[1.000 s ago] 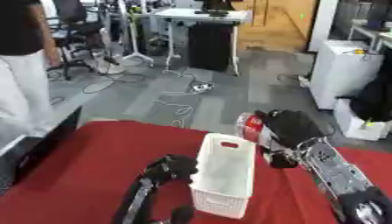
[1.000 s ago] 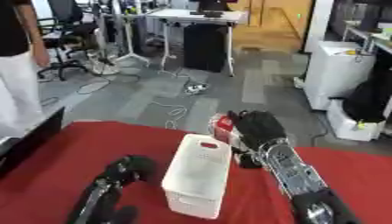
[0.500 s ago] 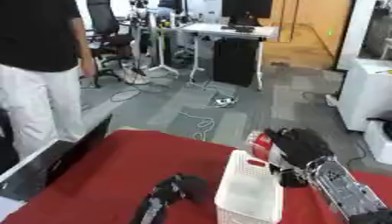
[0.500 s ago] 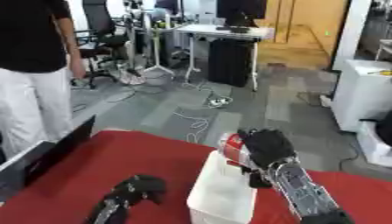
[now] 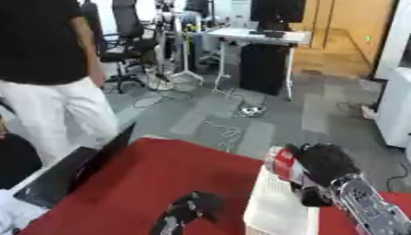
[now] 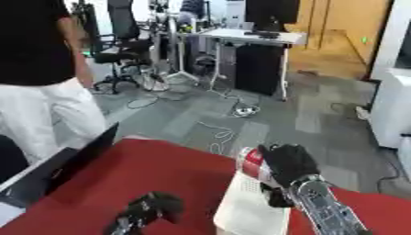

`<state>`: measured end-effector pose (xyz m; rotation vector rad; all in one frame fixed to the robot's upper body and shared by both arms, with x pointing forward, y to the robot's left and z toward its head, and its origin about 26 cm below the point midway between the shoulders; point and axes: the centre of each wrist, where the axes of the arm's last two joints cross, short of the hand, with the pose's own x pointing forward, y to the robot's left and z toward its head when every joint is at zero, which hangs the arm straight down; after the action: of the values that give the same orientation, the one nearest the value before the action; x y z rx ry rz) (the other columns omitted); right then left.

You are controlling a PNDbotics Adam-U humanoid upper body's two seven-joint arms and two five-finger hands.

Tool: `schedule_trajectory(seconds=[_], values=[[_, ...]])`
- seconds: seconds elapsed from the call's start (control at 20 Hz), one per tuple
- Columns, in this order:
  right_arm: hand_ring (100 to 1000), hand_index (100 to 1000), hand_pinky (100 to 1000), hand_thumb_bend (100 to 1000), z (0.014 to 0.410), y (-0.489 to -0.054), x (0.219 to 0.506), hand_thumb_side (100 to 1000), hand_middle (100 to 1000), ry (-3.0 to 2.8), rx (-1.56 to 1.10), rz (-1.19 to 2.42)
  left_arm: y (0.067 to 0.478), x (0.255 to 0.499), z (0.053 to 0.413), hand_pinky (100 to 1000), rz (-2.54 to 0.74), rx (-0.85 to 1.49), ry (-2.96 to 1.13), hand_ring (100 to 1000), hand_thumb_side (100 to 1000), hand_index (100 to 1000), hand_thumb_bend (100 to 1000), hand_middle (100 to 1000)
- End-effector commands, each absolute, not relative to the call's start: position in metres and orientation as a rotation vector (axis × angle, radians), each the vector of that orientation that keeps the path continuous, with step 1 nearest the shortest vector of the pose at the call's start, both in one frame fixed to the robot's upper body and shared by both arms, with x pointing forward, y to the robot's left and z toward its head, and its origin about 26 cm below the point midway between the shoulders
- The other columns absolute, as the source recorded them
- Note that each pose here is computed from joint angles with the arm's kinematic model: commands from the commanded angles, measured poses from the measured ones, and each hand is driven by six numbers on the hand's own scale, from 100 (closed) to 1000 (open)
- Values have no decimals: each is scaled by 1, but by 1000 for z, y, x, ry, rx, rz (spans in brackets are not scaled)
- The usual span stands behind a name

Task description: Pick up objects on the table and place them in the box.

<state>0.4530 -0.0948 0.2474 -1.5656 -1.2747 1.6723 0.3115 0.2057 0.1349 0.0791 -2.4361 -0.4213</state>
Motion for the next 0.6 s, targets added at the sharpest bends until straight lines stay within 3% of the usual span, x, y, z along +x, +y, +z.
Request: schedule_trajectory(seconds=[0.05, 0.1, 0.15, 0.2, 0.35, 0.6], values=[[540, 786, 356, 100, 266, -92, 451, 684, 641, -1313, -1617, 1660, 205, 311, 145, 565, -431, 73, -2472, 690, 778, 748, 524, 676], [559, 798, 378, 100, 267, -92, 451, 694, 662, -1309, -1616, 1669, 205, 311, 145, 565, -431, 73, -2472, 690, 779, 748, 524, 676], [712, 882, 543, 100, 267, -92, 451, 784, 791, -1305, -1613, 1679, 205, 311, 145, 565, -432, 73, -2472, 690, 779, 748, 523, 676], [775, 911, 613, 100, 267, -92, 451, 816, 840, -1304, -1611, 1688, 205, 311, 145, 565, -432, 73, -2472, 690, 780, 748, 523, 676], [871, 957, 730, 100, 268, -92, 450, 871, 916, -1301, -1609, 1705, 205, 311, 145, 566, -433, 73, -2472, 690, 780, 748, 523, 676], [890, 962, 761, 100, 270, -91, 449, 880, 933, -1300, -1613, 1716, 205, 311, 144, 566, -433, 76, -2471, 691, 781, 748, 524, 676]])
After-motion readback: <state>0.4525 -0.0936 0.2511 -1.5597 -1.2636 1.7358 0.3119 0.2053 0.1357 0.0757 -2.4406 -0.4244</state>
